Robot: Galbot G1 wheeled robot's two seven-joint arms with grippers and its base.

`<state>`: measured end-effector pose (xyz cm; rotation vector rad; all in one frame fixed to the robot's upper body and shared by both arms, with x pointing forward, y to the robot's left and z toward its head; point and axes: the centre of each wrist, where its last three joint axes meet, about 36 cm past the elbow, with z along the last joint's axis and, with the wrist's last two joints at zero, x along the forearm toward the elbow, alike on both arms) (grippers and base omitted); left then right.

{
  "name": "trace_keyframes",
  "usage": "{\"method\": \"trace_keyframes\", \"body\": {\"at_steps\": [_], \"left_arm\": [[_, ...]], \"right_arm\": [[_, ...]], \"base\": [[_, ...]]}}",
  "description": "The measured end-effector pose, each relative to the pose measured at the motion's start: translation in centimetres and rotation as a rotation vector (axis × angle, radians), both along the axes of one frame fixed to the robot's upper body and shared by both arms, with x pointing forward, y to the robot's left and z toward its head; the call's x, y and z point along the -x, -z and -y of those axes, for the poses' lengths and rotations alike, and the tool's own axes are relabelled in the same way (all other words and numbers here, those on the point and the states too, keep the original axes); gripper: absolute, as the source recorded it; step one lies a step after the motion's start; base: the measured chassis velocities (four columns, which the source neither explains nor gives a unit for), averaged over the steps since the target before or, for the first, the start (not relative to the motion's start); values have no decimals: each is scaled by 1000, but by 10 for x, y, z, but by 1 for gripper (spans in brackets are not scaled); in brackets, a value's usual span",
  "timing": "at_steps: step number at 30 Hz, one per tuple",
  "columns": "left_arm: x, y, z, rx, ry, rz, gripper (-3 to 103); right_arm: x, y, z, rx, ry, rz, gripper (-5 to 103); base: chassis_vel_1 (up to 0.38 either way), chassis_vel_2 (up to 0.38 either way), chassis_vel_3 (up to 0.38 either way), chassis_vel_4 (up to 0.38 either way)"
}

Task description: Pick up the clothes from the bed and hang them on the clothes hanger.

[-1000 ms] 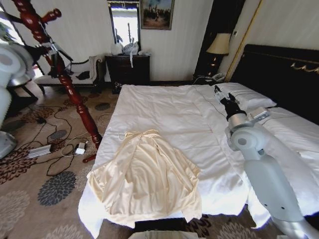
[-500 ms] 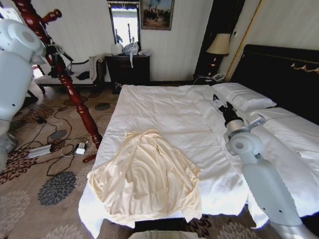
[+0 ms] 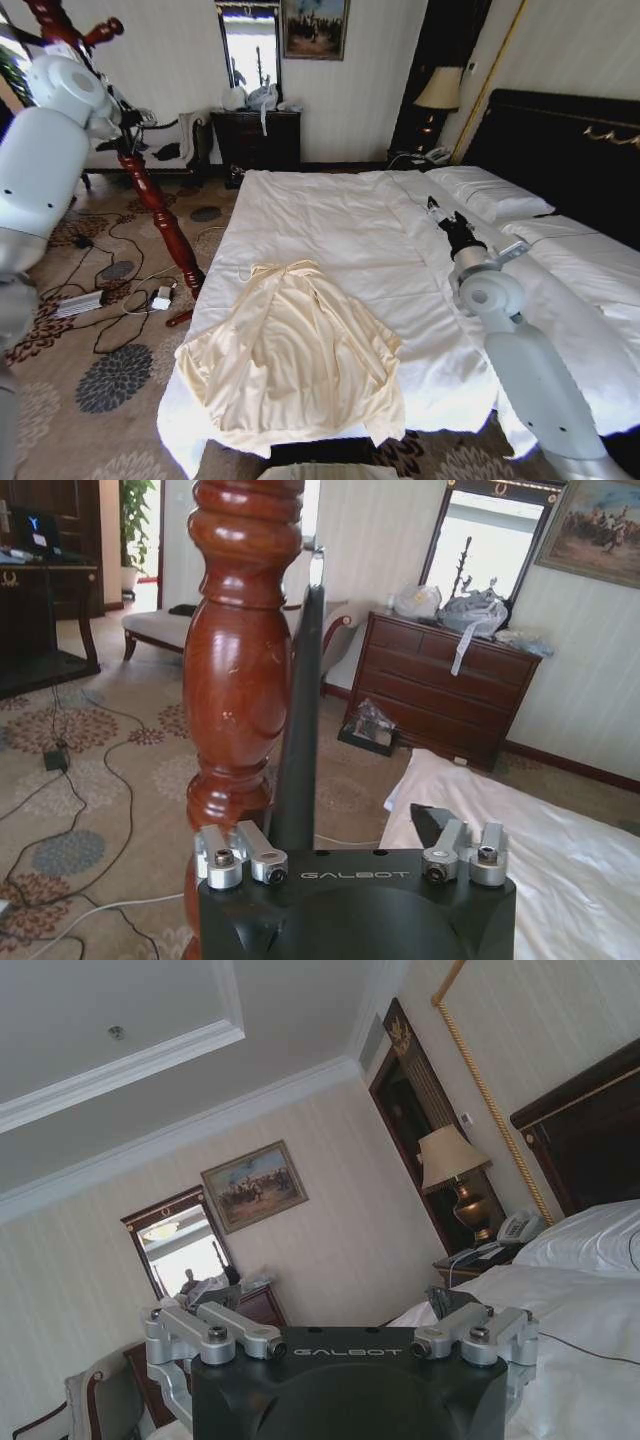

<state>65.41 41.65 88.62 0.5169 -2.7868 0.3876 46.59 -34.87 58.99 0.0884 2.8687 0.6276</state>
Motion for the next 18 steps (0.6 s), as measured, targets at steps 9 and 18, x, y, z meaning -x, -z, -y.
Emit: {"method": "trace_keyframes", "body": {"at_steps": [9, 18], "left_arm": [[12, 6, -11, 4, -1, 2, 47], [22, 12, -20, -3, 8, 11, 20]], "right_arm": [[1, 4, 1, -5, 6, -12, 100], [-2, 10, 1, -11, 15, -23, 100]], "base": [[0, 0, 0, 0], [0, 0, 0, 0]]}}
